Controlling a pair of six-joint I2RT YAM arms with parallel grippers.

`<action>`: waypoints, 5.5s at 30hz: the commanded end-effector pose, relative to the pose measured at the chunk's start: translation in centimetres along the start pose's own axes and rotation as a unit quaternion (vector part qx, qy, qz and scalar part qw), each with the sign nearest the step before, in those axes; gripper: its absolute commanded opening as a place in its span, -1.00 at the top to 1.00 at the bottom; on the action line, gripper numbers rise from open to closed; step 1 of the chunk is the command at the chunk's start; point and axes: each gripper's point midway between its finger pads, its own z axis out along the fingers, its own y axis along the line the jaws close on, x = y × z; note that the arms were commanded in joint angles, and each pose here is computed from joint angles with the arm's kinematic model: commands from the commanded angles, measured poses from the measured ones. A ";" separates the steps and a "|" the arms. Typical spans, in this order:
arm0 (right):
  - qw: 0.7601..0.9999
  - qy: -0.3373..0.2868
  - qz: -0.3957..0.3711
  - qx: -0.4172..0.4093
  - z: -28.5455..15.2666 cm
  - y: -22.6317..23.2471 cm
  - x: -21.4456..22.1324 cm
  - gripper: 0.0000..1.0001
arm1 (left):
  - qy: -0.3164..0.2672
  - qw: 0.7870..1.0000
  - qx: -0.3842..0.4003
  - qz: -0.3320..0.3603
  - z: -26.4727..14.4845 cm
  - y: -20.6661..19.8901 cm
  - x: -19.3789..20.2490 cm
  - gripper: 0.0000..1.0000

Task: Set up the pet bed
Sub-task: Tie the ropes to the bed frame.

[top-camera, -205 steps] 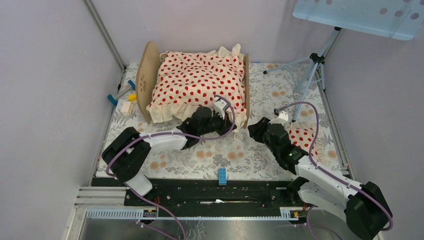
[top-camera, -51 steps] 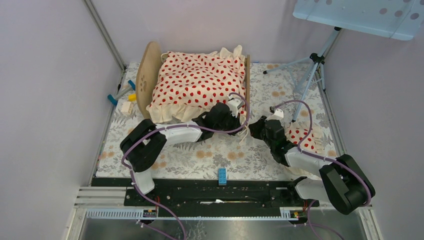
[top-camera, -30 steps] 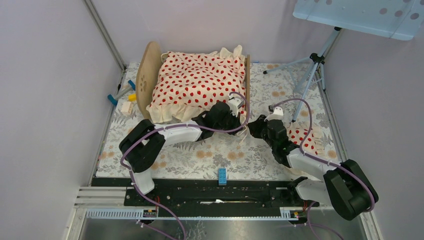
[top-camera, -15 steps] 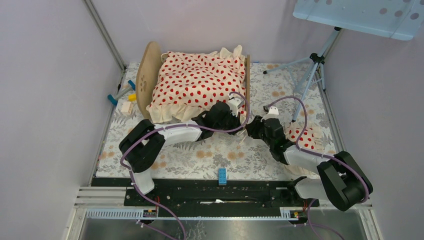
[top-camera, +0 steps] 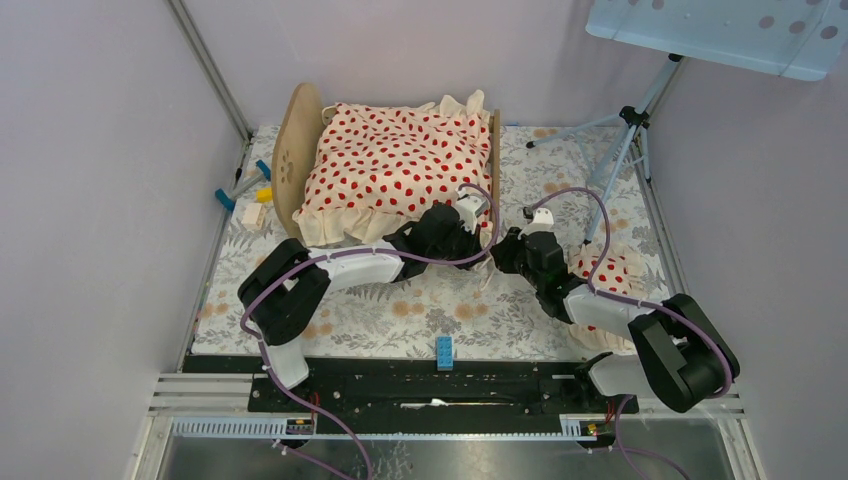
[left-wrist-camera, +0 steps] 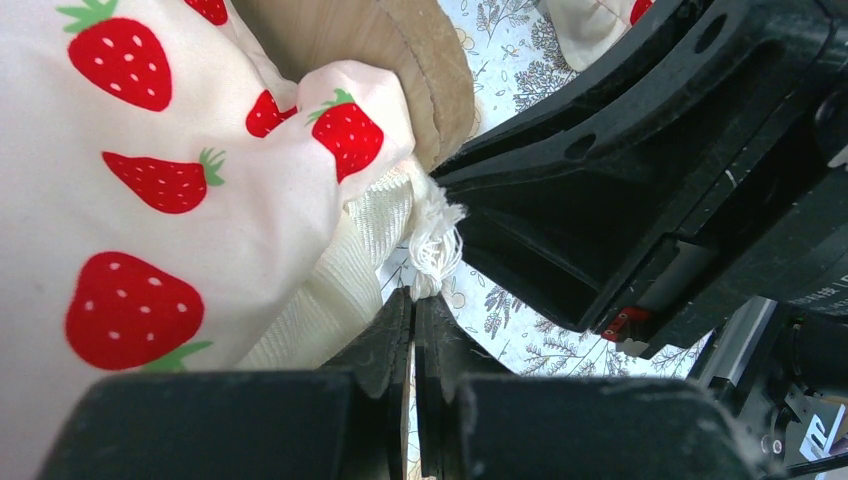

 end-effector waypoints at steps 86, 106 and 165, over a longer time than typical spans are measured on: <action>0.995 -0.015 -0.020 -0.097 -5.0 5.4 -5.4 1.00 | -0.032 0.998 0.056 0.028 2.4 -2.0 -1.3 1.00; 0.999 -0.017 -0.027 -0.038 -5.1 3.0 -5.0 0.64 | -0.044 0.988 0.099 0.113 2.1 -3.9 -1.5 1.00; 0.989 0.009 0.139 0.043 -2.8 0.7 -3.1 0.28 | -0.047 0.989 0.092 0.110 2.3 -3.8 -2.1 1.00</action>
